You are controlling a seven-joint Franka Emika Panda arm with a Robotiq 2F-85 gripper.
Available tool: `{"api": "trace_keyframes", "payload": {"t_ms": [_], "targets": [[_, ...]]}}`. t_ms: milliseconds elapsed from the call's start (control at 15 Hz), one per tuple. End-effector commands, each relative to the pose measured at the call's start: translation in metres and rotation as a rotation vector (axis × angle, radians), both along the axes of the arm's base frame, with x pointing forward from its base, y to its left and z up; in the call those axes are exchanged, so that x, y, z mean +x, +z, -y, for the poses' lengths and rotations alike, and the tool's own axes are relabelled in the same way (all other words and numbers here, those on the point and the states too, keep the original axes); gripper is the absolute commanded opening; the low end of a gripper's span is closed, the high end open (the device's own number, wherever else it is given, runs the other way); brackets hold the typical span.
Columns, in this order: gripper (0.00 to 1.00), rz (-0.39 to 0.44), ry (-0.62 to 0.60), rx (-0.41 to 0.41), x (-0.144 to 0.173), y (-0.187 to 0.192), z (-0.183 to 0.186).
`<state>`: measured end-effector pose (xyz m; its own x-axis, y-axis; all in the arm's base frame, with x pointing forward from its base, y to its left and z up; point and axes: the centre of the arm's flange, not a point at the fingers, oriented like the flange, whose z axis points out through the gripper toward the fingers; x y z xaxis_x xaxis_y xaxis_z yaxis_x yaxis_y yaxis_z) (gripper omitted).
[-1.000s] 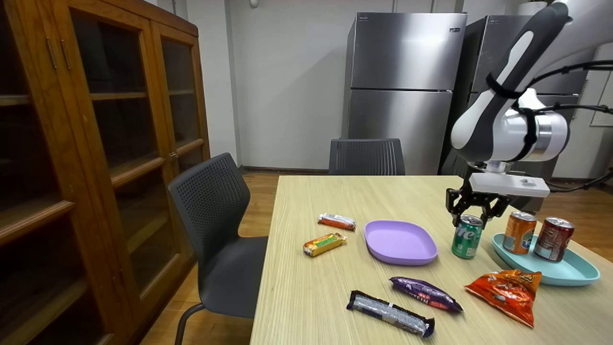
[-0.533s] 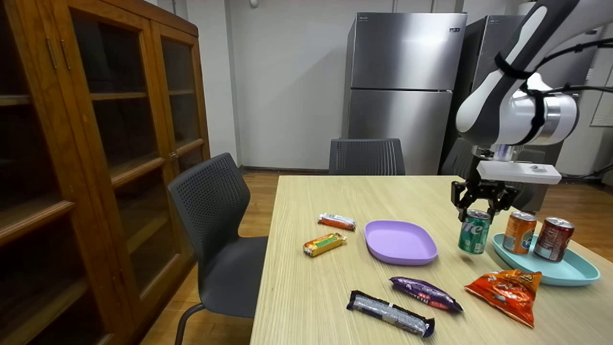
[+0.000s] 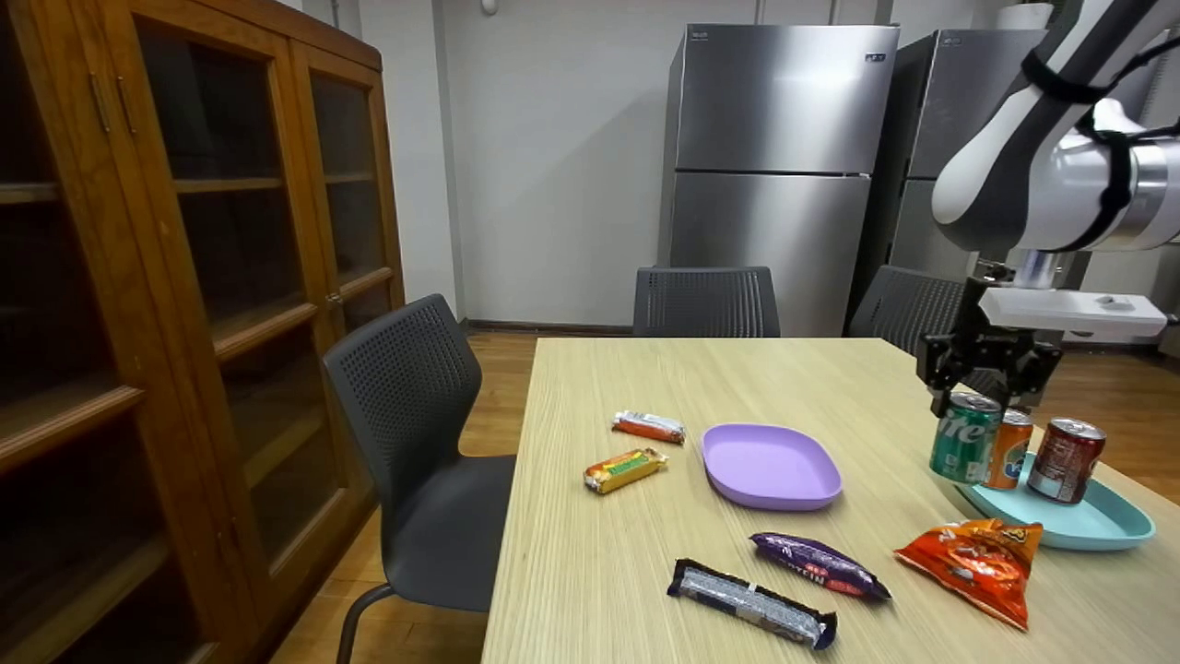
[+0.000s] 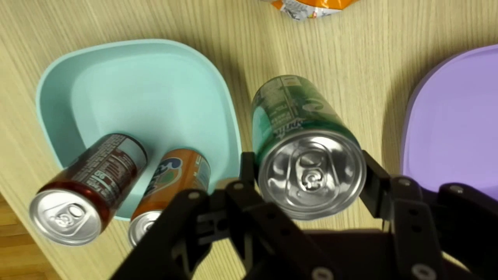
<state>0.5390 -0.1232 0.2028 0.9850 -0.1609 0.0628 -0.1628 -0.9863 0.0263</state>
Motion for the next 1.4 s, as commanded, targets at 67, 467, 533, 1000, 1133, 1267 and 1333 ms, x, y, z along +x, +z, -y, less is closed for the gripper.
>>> {"api": "trace_keyframes", "payload": {"t_ms": [67,467,533,1000,1133,1267,1333], "targets": [[0.38,0.013,-0.018,0.0,-0.033,0.017,0.028],[0.38,0.026,-0.094,0.011,-0.042,0.014,0.067],[0.38,0.031,-0.108,0.015,-0.042,0.013,0.072],[0.38,0.076,-0.192,0.034,-0.037,0.004,0.101],[0.38,0.088,-0.212,0.032,-0.034,0.002,0.107],[0.38,0.089,-0.219,0.026,-0.031,-0.002,0.11],[0.38,0.09,-0.221,0.023,-0.029,-0.005,0.112]]}}
